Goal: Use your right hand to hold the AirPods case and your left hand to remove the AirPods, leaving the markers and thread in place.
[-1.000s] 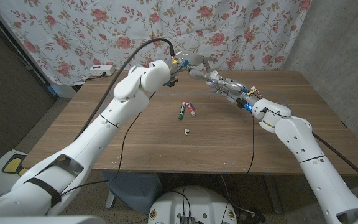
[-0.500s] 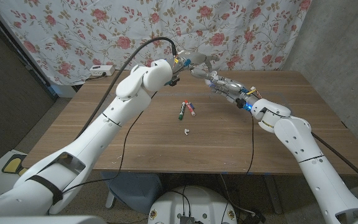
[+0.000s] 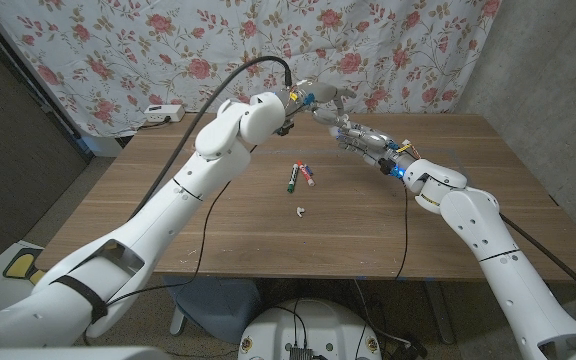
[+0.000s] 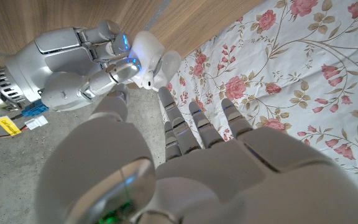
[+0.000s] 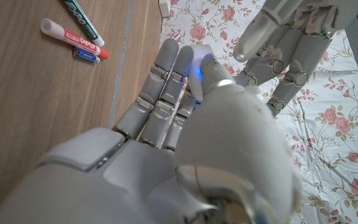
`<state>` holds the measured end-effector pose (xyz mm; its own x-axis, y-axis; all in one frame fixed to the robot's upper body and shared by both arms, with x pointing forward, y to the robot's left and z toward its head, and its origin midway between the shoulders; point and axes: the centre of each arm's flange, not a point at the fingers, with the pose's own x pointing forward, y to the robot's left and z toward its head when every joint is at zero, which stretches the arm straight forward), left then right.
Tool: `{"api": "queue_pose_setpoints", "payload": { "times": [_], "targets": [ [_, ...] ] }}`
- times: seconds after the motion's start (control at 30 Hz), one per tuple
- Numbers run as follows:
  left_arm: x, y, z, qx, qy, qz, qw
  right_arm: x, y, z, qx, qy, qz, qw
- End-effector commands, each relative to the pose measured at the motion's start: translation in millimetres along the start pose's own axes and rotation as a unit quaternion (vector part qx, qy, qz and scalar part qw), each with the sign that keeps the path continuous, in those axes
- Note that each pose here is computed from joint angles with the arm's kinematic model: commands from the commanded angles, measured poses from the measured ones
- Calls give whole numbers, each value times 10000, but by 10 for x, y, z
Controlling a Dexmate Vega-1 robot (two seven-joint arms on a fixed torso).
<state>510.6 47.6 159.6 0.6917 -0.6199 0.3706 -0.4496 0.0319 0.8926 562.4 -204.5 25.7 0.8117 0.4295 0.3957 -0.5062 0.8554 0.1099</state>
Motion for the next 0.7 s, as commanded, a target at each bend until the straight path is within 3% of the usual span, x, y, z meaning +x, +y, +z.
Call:
{"api": "queue_pose_setpoints", "payload": {
  "times": [0.03,0.7],
  "targets": [
    [59,-22,31,65,23,-65,10000,-9,-9,-4,41,-15,36,10000],
    [96,-48,46,72,41,-132,9999,-18,-3,18,58,-20,100,9999]
  ]
}}
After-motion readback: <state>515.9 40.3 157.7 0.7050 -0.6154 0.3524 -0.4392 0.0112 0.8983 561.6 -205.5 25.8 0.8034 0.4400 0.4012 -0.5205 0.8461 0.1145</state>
